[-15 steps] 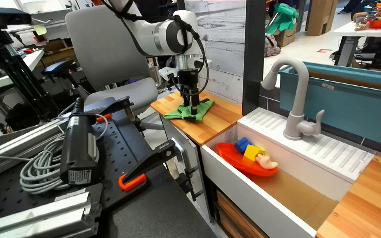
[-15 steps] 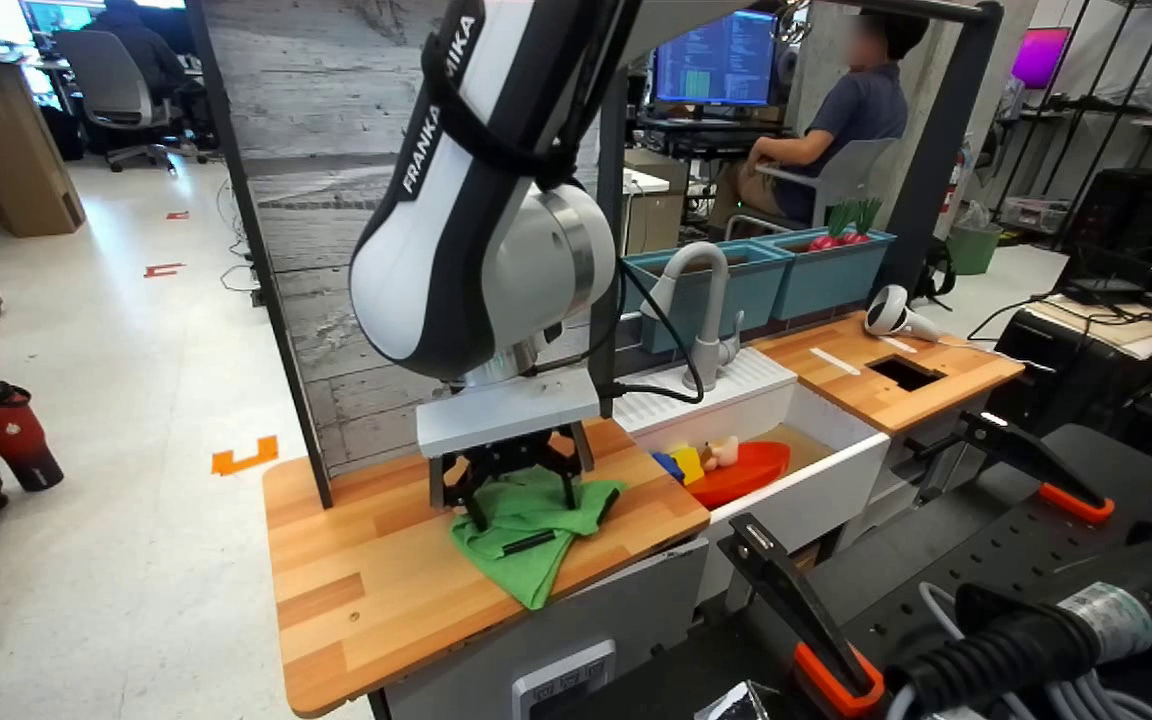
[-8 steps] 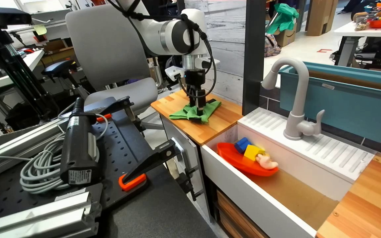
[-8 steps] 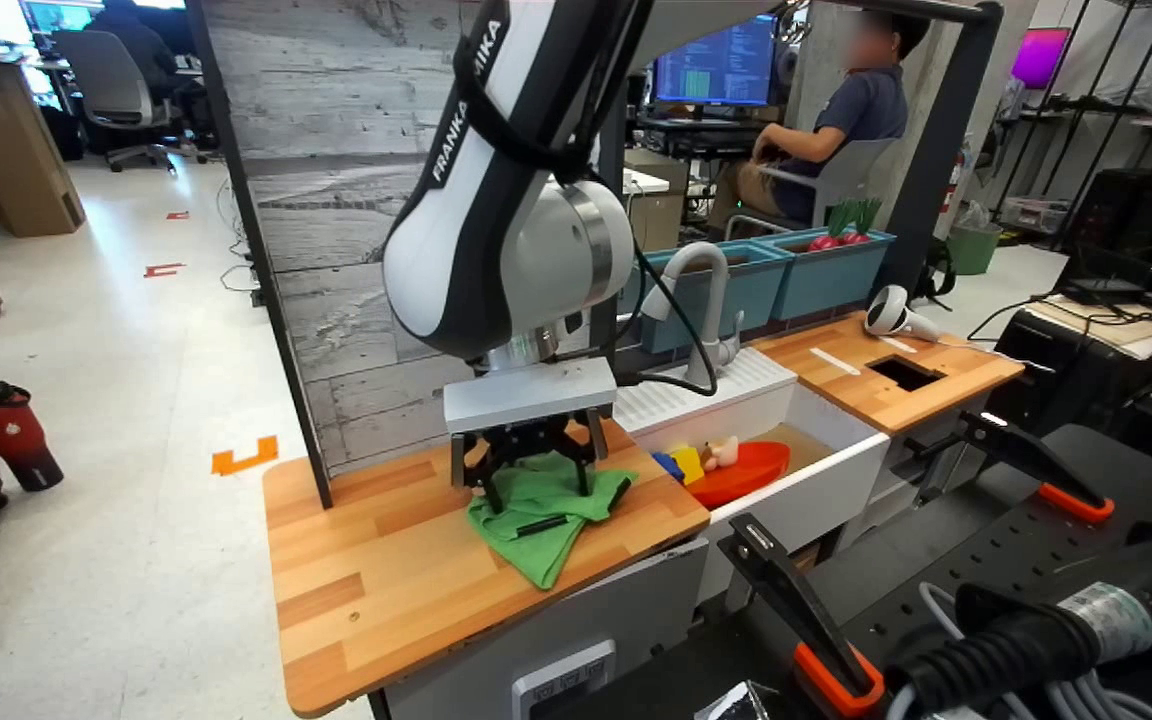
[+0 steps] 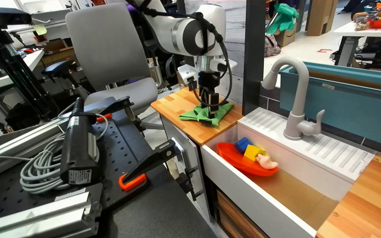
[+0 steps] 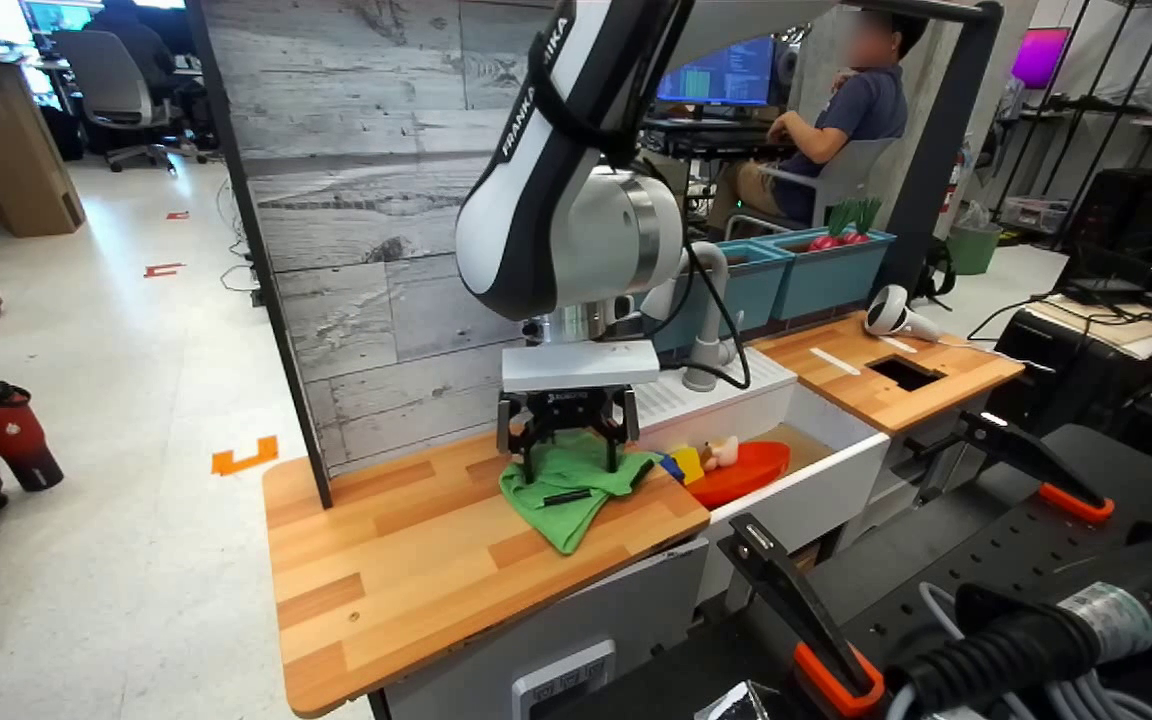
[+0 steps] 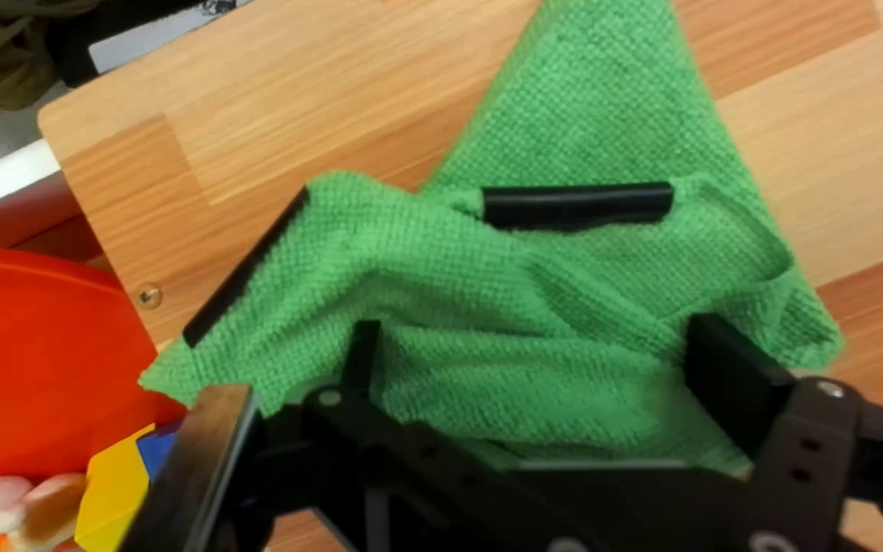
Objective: Move the green towel to the right.
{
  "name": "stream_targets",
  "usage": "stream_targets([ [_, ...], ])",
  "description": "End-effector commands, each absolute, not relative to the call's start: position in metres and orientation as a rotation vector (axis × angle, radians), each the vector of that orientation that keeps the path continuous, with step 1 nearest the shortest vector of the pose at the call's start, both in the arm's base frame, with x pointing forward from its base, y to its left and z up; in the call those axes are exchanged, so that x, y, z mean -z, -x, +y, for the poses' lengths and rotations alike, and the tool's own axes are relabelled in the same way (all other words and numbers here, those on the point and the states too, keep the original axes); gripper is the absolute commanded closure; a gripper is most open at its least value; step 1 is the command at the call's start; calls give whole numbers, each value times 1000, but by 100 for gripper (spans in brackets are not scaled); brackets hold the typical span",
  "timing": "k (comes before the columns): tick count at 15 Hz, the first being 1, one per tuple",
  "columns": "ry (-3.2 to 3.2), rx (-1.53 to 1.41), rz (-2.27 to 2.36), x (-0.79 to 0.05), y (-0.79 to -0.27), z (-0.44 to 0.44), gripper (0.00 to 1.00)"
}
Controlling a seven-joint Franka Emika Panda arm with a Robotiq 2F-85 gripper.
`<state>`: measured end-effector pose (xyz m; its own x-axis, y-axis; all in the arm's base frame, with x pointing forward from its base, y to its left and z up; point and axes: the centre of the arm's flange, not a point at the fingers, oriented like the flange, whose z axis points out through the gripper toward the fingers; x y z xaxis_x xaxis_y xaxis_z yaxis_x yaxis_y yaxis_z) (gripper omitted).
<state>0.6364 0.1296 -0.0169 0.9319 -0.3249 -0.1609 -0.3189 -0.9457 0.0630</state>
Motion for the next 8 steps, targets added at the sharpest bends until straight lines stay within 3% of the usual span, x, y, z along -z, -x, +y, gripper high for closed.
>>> stream_targets([
  [1,-3110,249,-544,11,-635,110,0],
  [8,-3152,210,-542,5,-621,95,0],
])
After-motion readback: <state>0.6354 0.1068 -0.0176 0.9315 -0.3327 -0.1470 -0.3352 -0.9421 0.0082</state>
